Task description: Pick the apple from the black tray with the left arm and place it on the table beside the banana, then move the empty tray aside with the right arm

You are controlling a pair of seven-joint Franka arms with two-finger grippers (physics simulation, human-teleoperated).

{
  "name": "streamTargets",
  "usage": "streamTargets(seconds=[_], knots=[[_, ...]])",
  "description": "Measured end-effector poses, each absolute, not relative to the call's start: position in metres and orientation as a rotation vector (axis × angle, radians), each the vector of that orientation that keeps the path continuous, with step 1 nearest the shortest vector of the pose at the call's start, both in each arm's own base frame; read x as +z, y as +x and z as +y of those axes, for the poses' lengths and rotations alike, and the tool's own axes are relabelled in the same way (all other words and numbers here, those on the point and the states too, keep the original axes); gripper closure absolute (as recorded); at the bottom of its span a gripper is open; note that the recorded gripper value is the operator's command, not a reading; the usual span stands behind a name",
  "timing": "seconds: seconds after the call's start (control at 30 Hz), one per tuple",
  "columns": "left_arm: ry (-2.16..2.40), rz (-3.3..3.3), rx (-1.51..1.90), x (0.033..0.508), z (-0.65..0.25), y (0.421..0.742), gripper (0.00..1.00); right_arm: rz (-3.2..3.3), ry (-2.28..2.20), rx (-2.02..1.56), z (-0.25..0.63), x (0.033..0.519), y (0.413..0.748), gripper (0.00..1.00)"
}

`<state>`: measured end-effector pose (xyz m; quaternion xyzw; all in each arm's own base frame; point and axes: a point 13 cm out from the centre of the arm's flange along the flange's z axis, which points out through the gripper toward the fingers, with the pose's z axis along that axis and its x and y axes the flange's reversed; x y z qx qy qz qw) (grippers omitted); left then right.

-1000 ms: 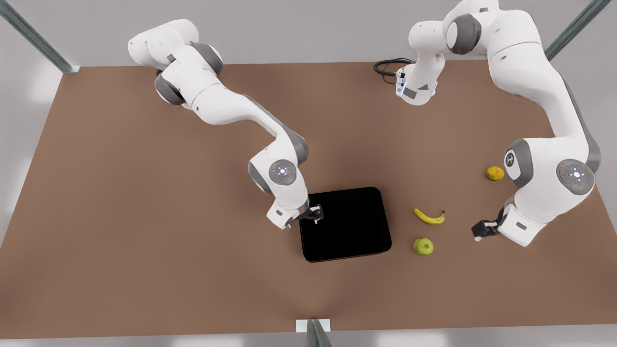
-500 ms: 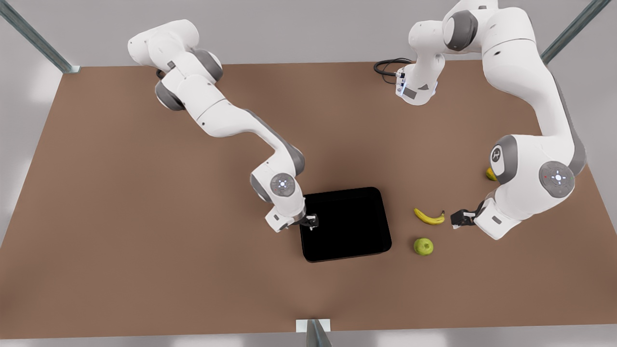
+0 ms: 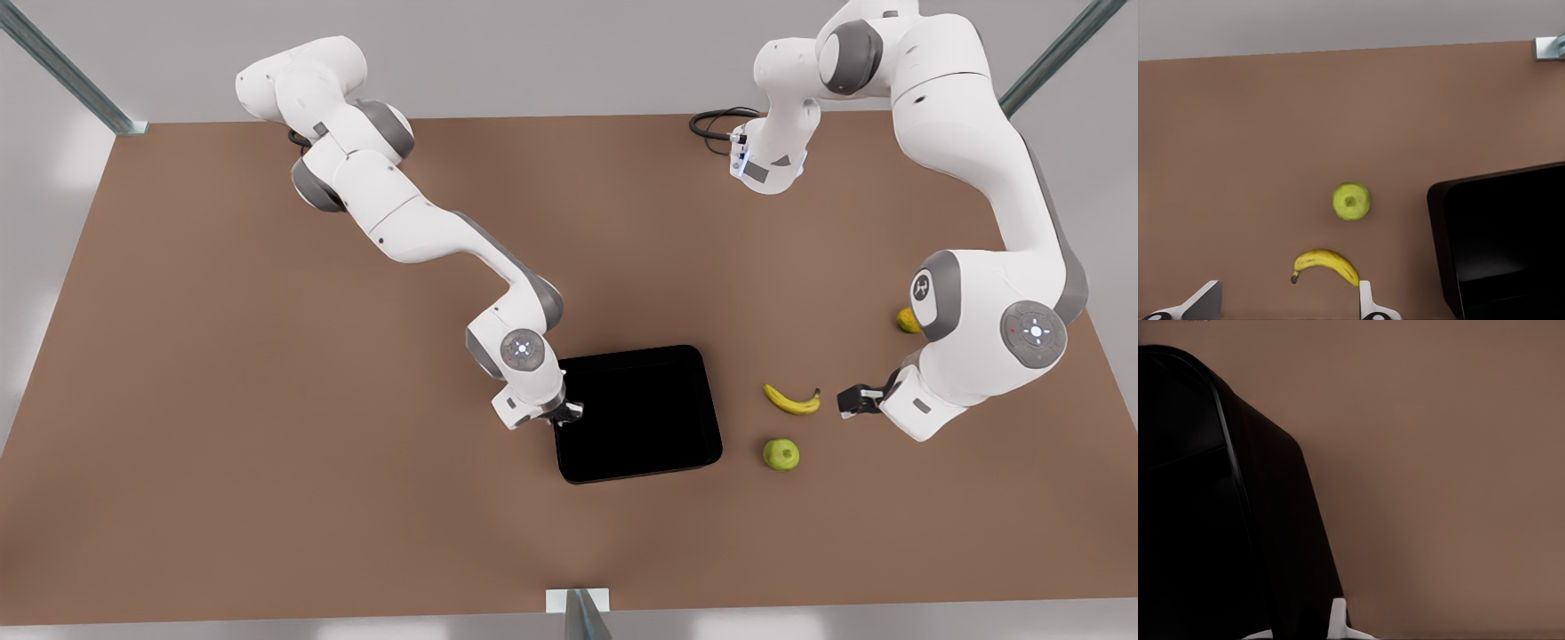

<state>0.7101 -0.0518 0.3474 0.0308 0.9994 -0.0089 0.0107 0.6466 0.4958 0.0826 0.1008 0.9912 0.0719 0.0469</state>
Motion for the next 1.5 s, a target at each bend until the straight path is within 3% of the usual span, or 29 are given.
streamTargets(seconds=[0.23, 0.53, 0.7, 1.2, 1.33, 1.5], knots=[[0.115, 3.124, -0.027, 0.346, -0.056, 0.709, 0.0, 3.024, 0.325, 0.268, 0.504, 0.094, 0.646, 0.95], [0.126, 3.126, -0.026, 0.345, -0.057, 0.708, 0.0, 3.053, 0.308, 0.241, 0.453, 0.214, 0.664, 0.94], [0.13, 3.127, -0.025, 0.345, -0.057, 0.708, 0.0, 3.155, 0.249, 0.156, 0.399, 0.25, 0.658, 0.93], [0.137, 3.128, -0.024, 0.344, -0.057, 0.707, 0.0, 3.414, 0.112, 0.018, 0.086, 0.361, 0.649, 0.93], [0.138, 3.128, -0.024, 0.344, -0.057, 0.707, 0.0, 3.463, 0.164, 0.011, -0.011, 0.356, 0.643, 0.93], [0.139, 3.128, -0.024, 0.344, -0.057, 0.707, 0.0, 3.497, 0.012, 0.033, -0.058, 0.339, 0.639, 0.93]])
